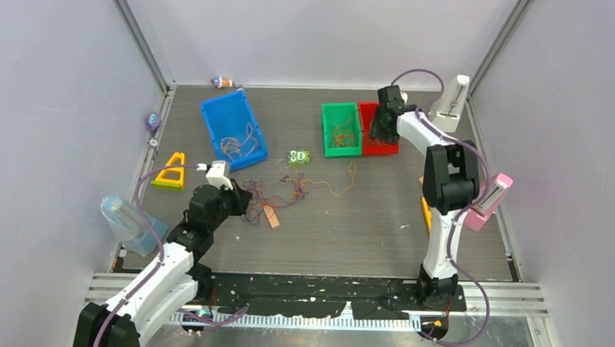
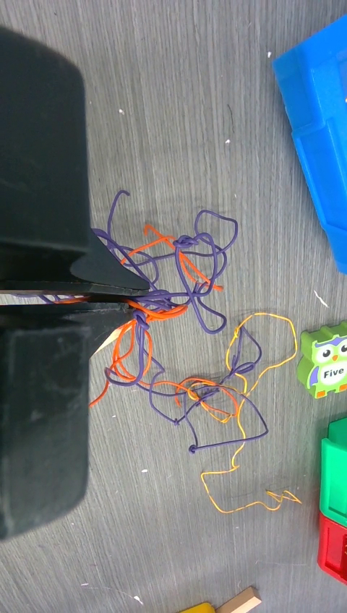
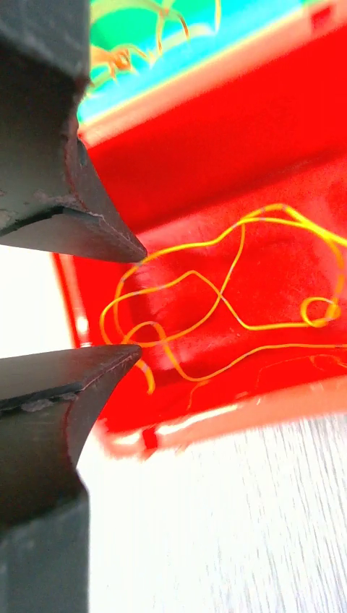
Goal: Untangle the cables
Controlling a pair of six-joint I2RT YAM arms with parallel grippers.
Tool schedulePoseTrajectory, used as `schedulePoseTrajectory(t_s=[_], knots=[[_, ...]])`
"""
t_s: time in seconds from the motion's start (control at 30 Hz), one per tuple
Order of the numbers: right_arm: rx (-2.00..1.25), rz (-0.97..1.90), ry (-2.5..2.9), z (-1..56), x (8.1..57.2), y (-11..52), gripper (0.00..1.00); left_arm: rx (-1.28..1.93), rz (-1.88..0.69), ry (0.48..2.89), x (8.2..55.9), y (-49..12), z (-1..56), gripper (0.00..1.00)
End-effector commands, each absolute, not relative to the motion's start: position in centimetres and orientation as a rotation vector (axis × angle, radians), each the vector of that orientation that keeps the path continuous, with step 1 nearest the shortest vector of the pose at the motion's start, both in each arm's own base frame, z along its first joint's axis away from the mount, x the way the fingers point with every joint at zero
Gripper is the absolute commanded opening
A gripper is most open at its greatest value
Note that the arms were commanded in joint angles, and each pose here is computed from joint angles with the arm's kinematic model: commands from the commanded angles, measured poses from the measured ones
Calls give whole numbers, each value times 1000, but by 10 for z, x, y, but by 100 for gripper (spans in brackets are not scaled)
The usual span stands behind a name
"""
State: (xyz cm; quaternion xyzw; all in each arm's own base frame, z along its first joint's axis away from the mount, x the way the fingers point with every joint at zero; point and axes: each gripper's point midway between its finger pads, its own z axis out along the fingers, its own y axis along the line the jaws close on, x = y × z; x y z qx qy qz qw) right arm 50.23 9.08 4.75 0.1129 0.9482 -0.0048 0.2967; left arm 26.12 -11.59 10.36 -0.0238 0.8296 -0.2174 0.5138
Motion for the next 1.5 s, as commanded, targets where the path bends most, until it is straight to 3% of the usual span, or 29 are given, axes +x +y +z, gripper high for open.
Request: schedulePoseTrajectory(t_s=[0.0, 0.4, 0.57, 0.77, 1.1, 1.47], knots=[[301, 98, 2257, 161, 514, 100, 54, -31, -530, 1941, 266, -119, 117, 0], [170, 85, 2192, 199, 470, 105, 72, -27, -528, 1941, 266, -119, 118, 0], [-38, 264, 2055, 243, 445, 143, 100, -28, -524, 1941, 265, -118, 118, 0], [-260, 451, 1986, 251, 404, 203, 95, -28, -520, 1941, 265, -117, 118, 0], [-372, 509, 2110, 192, 348, 241, 95, -30, -519, 1940, 265, -117, 118, 0], [-667, 482, 2168, 160, 336, 275, 98, -30, -528, 1947, 265, -119, 118, 0]])
